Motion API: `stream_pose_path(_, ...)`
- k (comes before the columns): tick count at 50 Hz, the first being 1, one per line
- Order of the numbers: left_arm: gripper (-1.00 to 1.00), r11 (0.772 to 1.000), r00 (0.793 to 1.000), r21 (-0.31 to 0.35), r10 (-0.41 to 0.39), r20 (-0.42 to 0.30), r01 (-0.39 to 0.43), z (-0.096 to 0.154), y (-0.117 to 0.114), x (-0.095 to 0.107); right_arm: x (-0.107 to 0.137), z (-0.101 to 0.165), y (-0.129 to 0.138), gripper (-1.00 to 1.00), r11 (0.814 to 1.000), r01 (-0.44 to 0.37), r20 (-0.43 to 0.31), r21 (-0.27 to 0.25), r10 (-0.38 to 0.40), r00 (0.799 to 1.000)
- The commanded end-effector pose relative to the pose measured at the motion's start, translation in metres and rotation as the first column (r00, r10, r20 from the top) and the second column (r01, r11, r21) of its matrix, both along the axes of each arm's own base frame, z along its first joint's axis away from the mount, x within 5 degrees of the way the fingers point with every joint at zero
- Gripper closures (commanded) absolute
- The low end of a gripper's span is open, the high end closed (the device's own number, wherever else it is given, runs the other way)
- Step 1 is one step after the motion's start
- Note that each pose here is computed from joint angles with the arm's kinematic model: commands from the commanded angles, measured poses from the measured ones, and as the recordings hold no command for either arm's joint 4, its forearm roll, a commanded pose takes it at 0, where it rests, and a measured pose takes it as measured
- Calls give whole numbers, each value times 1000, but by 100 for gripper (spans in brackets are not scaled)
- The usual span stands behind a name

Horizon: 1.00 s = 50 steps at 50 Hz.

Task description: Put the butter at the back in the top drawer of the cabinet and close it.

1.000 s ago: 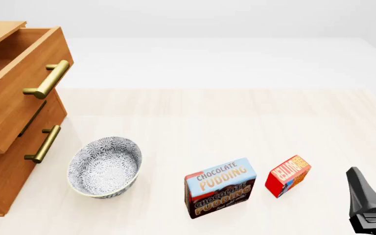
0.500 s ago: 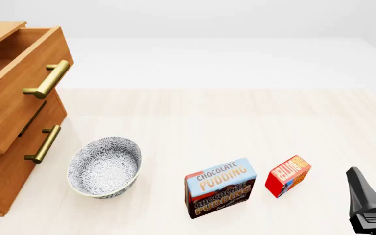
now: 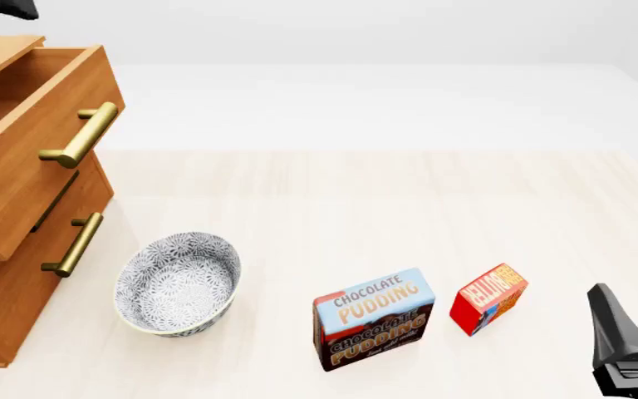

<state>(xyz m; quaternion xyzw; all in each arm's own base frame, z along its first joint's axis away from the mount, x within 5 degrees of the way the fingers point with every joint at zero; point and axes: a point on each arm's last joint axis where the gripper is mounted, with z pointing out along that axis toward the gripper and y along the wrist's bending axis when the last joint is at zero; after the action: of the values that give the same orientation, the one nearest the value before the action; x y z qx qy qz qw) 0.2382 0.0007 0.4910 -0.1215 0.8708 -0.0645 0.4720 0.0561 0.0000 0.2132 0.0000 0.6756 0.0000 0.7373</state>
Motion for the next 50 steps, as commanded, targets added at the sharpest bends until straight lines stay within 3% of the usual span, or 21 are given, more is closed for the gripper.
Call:
stream_pose_path(1,-100,1000,999,-3,26,-42,-26,-22,6,14,0,0,0,-100,1000,0,0,0,0,1000)
stream_pose_path(24,-100,997,991,2,77,-113,-77,-58,21,28,0,0,0,-100,1000,0,0,0,0,1000)
stream_pose_path(50,-100,997,985,10,80,-152,-80,-80,25,43,0,0,0,-100,1000,0,0,0,0,1000)
